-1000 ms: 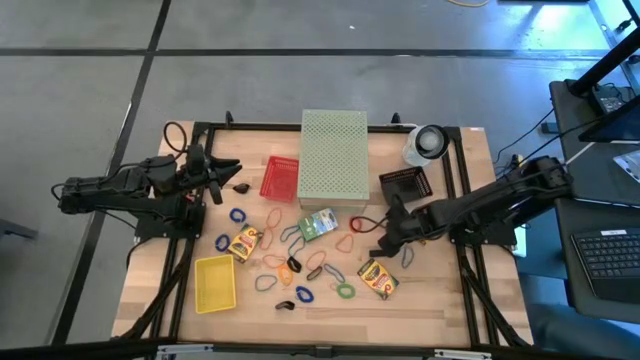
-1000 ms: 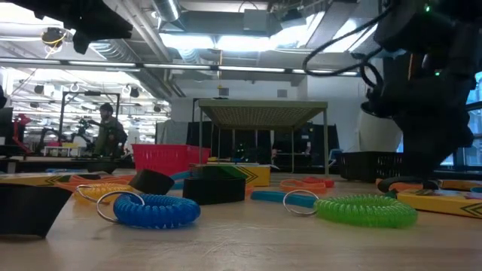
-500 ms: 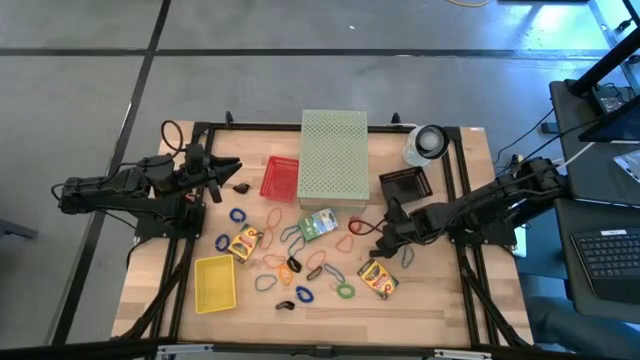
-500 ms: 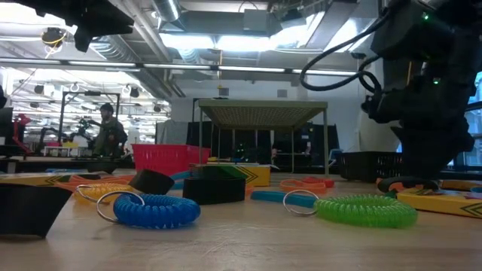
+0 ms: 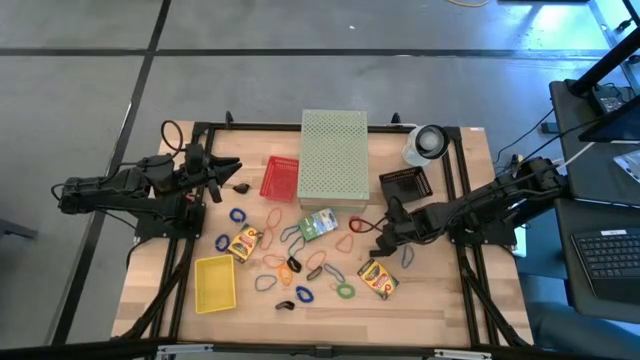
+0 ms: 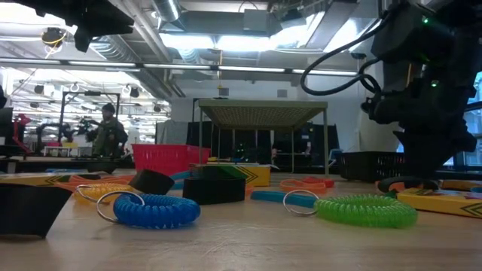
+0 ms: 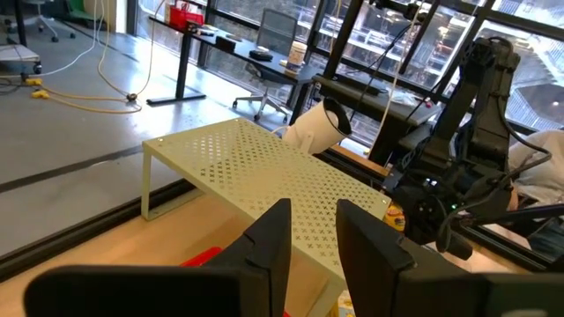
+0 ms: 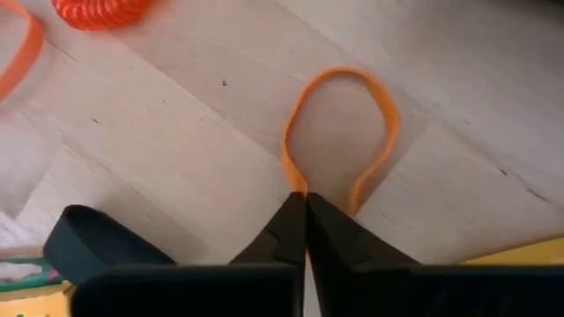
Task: Pick & Place Office Desk Supplies
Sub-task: Put the orange rubber band into the black bin
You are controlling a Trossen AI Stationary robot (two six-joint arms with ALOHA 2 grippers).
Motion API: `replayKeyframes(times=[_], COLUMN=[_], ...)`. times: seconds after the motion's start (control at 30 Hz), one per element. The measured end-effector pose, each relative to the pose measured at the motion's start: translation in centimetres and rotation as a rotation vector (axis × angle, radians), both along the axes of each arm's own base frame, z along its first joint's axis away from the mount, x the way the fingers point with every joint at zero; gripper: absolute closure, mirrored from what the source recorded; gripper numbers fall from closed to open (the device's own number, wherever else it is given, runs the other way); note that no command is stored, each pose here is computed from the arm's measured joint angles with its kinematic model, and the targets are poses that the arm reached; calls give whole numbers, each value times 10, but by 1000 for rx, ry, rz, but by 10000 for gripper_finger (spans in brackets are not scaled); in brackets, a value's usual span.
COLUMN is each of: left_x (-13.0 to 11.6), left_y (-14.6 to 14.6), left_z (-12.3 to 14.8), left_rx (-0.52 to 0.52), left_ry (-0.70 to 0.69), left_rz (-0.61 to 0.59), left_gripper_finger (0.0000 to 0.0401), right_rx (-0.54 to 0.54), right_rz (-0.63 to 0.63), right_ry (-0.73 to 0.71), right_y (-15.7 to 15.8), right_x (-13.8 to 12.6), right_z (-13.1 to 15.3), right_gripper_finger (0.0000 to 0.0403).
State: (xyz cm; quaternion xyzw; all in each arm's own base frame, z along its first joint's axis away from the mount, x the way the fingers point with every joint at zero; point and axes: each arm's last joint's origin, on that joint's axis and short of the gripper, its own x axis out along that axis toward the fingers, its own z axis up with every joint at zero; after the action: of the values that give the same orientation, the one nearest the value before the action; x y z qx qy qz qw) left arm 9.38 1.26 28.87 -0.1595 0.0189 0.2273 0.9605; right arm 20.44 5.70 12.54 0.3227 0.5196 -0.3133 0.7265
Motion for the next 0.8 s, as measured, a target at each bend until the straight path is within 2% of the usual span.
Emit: replayKeyframes(times=[0.23, 0.37, 0.8], left_x=[0, 0, 0], left_y=[0, 0, 0], left_z=[0, 0, 0], left_rx=[-8, -23, -26], left_ry=[-4, -11, -17], left_rz=[1, 3, -6], left_gripper_finger=[313, 311, 315], right_rx=[40, 108, 90], right_rz=[37, 104, 190], right_ry=[10, -32, -63], right_y=[3, 10, 21], right_x=[4, 17, 36], right_z=[5, 20, 58], right_gripper_finger=[401, 401, 402])
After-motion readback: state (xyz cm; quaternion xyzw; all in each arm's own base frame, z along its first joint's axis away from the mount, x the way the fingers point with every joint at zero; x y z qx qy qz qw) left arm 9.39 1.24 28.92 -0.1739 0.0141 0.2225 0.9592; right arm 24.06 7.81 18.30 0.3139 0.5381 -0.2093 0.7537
